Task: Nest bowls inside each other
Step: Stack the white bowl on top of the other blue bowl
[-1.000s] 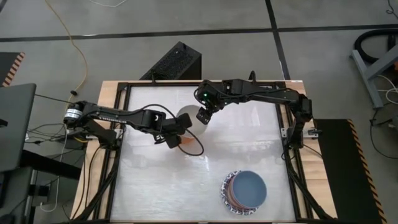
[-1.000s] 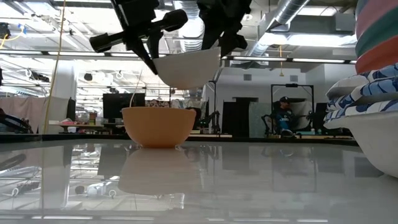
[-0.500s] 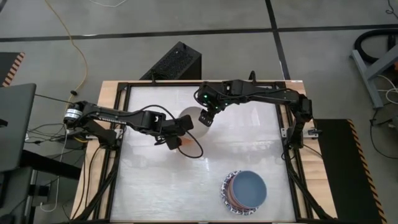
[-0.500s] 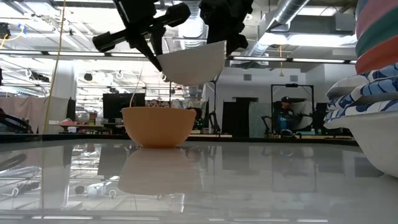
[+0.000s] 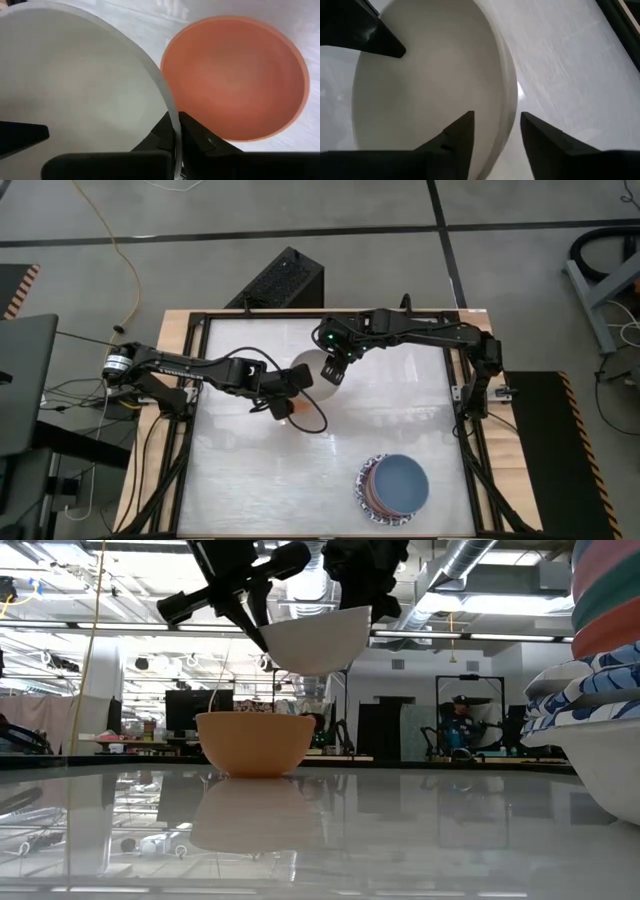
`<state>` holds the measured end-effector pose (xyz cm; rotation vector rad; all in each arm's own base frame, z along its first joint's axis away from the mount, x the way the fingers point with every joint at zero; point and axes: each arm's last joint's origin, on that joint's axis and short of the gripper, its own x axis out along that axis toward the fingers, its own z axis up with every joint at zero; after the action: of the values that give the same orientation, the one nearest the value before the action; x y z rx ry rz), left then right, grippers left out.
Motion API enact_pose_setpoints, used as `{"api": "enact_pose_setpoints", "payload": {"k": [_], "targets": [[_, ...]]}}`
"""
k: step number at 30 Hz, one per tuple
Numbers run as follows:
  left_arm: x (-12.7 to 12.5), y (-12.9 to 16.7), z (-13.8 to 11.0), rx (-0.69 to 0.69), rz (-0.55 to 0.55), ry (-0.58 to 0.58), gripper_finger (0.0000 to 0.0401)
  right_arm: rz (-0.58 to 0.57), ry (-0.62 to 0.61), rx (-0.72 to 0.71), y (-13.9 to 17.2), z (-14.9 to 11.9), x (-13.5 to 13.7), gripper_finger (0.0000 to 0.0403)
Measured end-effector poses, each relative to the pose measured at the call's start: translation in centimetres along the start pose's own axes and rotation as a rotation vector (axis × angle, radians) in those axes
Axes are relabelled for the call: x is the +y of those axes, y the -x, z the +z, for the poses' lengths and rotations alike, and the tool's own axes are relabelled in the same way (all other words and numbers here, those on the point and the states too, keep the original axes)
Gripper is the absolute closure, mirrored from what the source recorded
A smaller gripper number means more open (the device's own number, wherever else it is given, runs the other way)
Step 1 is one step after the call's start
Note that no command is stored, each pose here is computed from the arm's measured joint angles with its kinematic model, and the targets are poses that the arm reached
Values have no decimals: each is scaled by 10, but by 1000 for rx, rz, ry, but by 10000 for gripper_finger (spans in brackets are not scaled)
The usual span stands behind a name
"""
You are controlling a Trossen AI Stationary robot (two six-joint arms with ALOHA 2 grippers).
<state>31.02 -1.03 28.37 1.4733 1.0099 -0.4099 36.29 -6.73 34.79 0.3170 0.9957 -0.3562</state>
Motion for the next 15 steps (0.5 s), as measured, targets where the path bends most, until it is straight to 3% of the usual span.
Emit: {"api": "enact_pose_setpoints", "payload": {"k": [8, 15], "targets": [[2, 0, 0, -7, 17, 2, 401, -10, -8, -2, 0, 0, -1, 310], [3, 0, 1, -16, 30, 9, 401, -19, -16, -2, 0, 0, -1, 356]]}}
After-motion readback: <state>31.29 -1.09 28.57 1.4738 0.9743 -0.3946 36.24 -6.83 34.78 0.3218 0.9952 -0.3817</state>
